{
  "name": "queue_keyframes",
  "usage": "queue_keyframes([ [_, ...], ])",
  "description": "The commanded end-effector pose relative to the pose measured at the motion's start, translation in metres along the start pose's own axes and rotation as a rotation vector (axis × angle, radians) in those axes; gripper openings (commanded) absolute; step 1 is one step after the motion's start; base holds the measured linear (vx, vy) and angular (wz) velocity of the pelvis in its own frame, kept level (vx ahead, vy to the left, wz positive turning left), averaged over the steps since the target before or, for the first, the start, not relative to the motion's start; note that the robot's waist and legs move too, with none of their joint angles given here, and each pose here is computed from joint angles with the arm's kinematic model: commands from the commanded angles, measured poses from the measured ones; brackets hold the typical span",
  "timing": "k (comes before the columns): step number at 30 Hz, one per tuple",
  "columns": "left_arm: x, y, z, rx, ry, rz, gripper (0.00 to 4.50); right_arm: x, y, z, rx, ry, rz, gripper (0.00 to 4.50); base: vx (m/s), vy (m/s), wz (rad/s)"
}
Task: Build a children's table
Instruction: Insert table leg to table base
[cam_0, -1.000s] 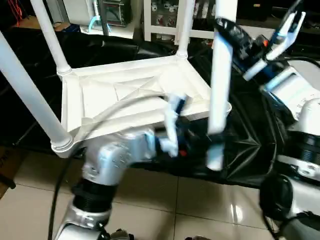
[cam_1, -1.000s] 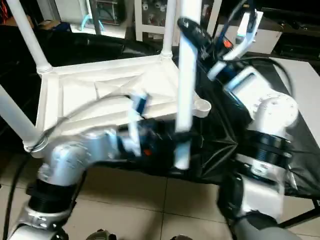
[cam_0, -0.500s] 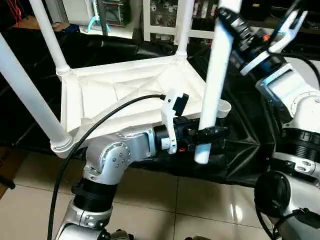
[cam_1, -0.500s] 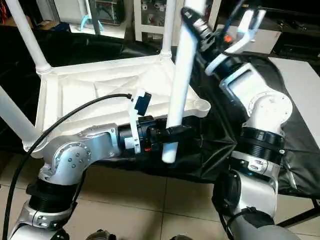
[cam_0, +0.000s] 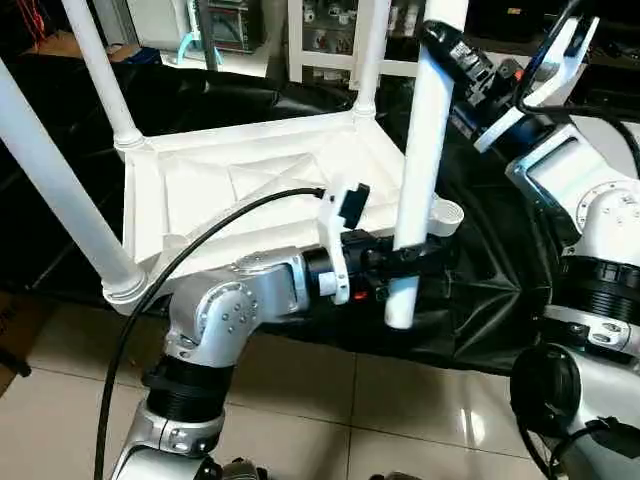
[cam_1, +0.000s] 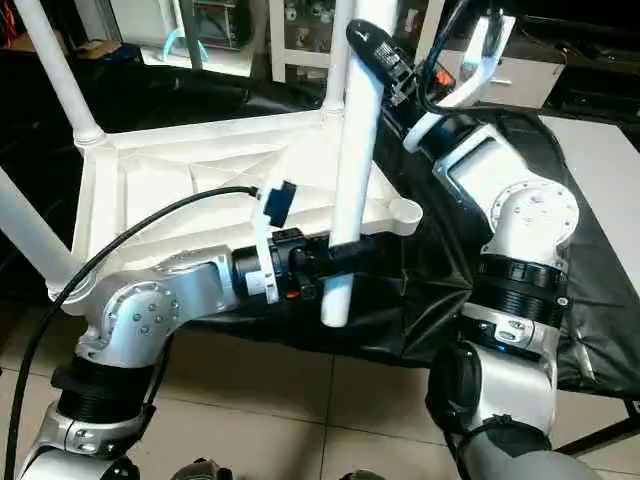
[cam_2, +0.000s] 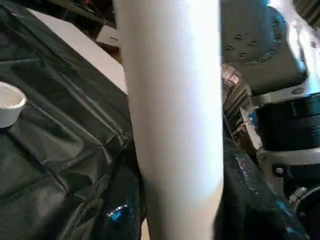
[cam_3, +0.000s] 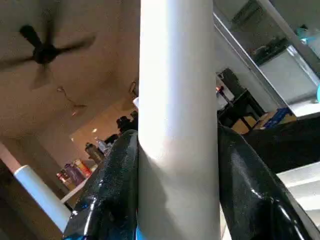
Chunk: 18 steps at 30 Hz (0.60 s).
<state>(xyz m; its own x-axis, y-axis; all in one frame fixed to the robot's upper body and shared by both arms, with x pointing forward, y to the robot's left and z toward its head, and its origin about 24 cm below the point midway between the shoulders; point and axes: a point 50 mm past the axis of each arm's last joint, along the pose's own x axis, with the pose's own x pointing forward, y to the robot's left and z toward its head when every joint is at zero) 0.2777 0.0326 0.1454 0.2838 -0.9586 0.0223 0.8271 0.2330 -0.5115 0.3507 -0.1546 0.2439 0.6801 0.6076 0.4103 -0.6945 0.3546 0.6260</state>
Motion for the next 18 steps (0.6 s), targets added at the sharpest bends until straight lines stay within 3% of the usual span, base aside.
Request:
queue_keyframes([
  [1,0.001,-0.002,0.003,0.016,-0.002,0.0,1.65,-0.002,0.001,0.003,-0.015,-0.006,-0.011,1.73,0.0,0.0,0.0],
  [4,-0.001,-0.001,0.005,0.015,-0.013,0.001,1.59,-0.002,0.001,0.003,-0.009,-0.008,-0.008,1.73,0.0,0.0,0.0],
  [5,-0.001,-0.001,0.005,0.015,-0.013,0.001,1.59,-0.002,0.001,0.003,-0.009,-0.008,-0.008,2.28,0.0,0.0,0.0],
  [8,-0.01,0.007,0.014,0.057,-0.039,0.068,1.56,-0.006,-0.006,0.008,-0.153,0.001,-0.103,2.5,0.0,0.0,0.0],
  [11,-0.016,0.011,0.021,0.097,-0.049,0.093,1.51,-0.01,-0.007,0.01,-0.189,0.007,-0.11,2.88,0.0,0.0,0.0],
  [15,-0.029,0.012,0.035,0.156,-0.067,0.11,1.49,-0.023,-0.011,0.013,-0.235,0.031,-0.138,3.06,0.0,0.0,0.0],
  [17,-0.038,0.011,0.041,0.179,-0.073,0.119,1.48,-0.032,-0.014,0.011,-0.382,0.085,-0.163,3.35,0.0,0.0,0.0],
  [18,-0.038,0.011,0.041,0.179,-0.073,0.119,1.48,-0.032,-0.014,0.011,-0.382,0.085,-0.163,3.37,0.0,0.0,0.0],
])
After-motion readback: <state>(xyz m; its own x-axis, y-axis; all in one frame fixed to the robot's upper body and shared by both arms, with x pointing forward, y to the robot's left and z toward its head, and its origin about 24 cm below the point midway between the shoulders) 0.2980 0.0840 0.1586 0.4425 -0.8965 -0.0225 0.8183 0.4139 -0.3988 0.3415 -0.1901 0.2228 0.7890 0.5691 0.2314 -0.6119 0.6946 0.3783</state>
